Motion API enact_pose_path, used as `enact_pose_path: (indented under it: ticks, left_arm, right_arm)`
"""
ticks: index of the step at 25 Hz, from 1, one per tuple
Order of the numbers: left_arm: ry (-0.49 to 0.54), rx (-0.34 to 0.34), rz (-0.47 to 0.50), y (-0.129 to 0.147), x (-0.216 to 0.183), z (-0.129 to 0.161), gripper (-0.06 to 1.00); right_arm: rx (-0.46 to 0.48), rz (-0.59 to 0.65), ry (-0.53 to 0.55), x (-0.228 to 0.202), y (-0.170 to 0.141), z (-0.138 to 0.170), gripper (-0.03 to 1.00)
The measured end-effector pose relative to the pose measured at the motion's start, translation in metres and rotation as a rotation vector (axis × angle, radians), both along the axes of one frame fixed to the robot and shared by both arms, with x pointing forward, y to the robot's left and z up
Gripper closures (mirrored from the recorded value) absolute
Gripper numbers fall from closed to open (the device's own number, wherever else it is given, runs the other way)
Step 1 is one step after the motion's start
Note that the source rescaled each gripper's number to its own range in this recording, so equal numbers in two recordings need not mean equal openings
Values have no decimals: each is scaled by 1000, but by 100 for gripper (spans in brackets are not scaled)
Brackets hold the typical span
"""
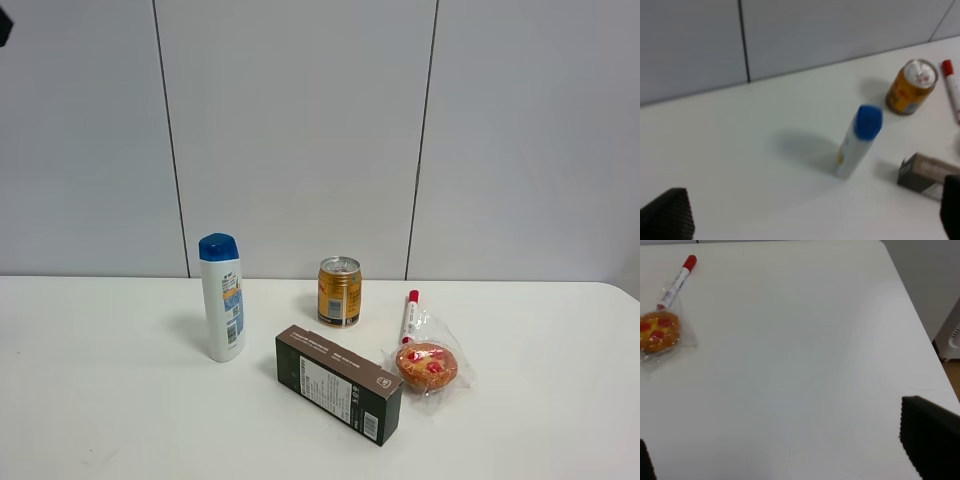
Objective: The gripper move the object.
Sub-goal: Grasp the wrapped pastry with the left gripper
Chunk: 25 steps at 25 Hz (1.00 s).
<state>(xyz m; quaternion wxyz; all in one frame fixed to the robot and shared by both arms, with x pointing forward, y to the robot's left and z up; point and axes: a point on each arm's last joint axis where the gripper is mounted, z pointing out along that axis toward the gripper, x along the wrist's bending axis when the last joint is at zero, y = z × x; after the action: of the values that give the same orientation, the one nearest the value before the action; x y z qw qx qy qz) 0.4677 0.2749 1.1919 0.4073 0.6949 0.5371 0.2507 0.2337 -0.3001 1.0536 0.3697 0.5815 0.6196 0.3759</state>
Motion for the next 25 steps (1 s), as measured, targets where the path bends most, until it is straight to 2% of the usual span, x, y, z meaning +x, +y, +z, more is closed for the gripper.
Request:
enact_pose_path:
  ticks: [3, 7, 12, 18, 21, 25]
  left_arm:
    - [-20, 4, -87, -27, 25, 11, -4]
    - [-53, 46, -208, -72, 49, 20, -4]
    - [-33, 104, -345, -140, 66, 9, -3]
    - [75, 100, -473, -224, 68, -31, -2]
    - [153, 98, -502, -257, 68, -63, -1]
    - [193, 91, -529, -292, 66, -97, -1]
  right_arm:
    - [0, 0, 0, 0, 0, 0, -3]
    - [0, 0, 0, 0, 0, 0, -3]
    - [0, 0, 0, 0, 0, 0, -3]
    - [0, 0, 0, 0, 0, 0, -3]
    - [0, 0, 0, 0, 0, 0, -3]
    - [0, 0, 0, 0, 0, 0, -3]
